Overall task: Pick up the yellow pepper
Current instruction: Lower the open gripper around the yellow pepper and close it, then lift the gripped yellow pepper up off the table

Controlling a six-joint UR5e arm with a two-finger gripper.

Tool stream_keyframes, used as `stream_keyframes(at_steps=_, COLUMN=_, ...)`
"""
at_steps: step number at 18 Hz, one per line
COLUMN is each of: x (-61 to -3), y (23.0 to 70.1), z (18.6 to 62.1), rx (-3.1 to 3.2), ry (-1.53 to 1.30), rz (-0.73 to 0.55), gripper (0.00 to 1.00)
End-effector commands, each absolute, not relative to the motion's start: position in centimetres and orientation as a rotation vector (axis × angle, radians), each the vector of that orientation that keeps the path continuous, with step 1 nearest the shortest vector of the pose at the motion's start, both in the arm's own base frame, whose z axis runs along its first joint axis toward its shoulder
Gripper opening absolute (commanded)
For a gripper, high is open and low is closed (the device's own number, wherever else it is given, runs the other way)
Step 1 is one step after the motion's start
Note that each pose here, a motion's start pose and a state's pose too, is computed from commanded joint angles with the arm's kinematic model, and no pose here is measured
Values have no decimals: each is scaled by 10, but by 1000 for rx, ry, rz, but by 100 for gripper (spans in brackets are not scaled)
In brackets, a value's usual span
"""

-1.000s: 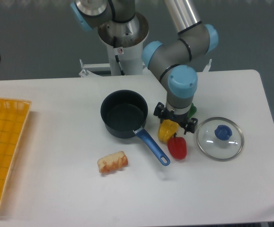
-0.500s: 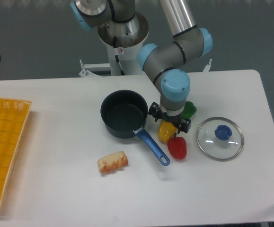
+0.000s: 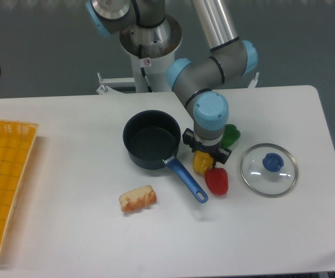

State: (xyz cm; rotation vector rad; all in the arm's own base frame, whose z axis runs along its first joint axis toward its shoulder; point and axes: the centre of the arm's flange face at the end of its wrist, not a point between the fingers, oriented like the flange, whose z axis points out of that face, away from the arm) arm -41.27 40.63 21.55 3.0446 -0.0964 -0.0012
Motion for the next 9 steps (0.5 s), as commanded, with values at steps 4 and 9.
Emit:
stream_keyframes(at_steps=4, x=-417, y=406, z=224, rx=3044, ry=-97, rz=7, gripper=59)
stream_keyframes(at_steps=9, x=-426, y=411, z=241, rx=3041, ry=-99, rz=13, gripper=58)
